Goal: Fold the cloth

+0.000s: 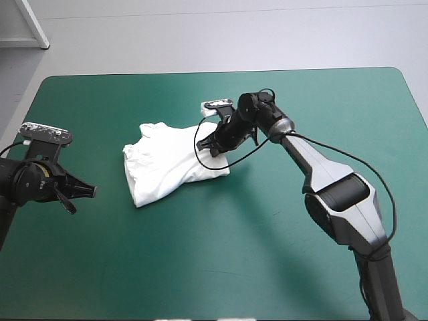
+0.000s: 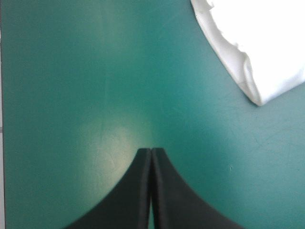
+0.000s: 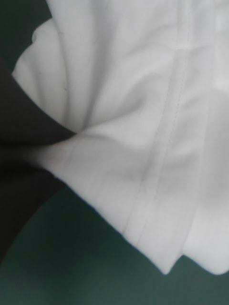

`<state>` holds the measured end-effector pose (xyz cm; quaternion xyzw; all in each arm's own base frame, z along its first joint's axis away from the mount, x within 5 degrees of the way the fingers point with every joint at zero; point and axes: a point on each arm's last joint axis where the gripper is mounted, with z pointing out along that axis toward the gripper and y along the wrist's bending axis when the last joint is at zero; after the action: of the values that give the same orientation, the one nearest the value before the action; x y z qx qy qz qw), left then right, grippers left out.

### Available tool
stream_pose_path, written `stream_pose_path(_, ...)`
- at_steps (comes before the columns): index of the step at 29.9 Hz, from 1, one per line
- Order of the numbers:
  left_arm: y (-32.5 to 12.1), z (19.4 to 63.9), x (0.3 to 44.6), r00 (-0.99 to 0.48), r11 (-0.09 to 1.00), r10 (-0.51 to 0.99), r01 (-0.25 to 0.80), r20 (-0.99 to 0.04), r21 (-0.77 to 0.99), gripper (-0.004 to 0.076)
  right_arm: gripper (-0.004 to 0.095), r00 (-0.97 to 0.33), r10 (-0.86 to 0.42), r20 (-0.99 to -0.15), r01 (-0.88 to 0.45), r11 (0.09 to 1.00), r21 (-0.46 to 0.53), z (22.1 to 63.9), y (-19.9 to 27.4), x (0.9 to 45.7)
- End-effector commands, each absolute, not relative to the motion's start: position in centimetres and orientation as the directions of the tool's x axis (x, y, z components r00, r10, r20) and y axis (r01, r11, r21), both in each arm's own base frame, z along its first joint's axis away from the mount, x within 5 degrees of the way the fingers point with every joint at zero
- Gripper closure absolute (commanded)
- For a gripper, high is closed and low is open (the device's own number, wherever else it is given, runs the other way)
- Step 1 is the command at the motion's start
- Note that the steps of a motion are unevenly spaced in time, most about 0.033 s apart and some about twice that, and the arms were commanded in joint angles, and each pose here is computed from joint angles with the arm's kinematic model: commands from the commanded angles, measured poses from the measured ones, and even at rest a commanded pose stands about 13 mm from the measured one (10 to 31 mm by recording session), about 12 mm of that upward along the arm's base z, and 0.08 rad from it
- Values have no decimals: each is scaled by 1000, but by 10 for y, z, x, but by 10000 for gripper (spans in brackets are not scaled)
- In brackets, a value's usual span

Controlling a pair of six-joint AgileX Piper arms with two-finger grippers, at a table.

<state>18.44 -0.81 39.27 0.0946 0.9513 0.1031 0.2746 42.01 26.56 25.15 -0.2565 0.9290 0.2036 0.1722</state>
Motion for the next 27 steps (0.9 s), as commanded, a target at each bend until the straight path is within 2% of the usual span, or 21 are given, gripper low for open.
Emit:
stream_pose_path(1,-6,402,178,-822,961,228,103,-522,257,734,926,-765,-390,-512,-518,845,131,319,222,416)
stream_pose_path(4,-6,402,178,-822,961,228,103,-522,257,734,926,-814,-373,-445,-406,914,-23,322,178,425)
stream_pose_path(6,-6,402,178,-823,961,227,103,-521,257,734,926,-837,-324,-441,-327,942,-72,325,148,433)
stream_pose_path(13,-6,402,178,-822,961,227,103,-522,257,734,926,-876,-81,-475,-71,997,-37,342,36,448)
stream_pose_path(20,-5,402,178,-824,961,227,103,-520,257,734,926,-897,82,-434,111,993,-42,329,-51,445)
stream_pose_path(23,-5,402,178,-824,961,227,103,-520,257,734,926,-906,114,-408,138,990,-32,321,-69,442)
stream_pose_path(27,-5,402,178,-824,961,227,103,-520,257,734,925,-910,94,-405,106,994,-6,320,-70,442)
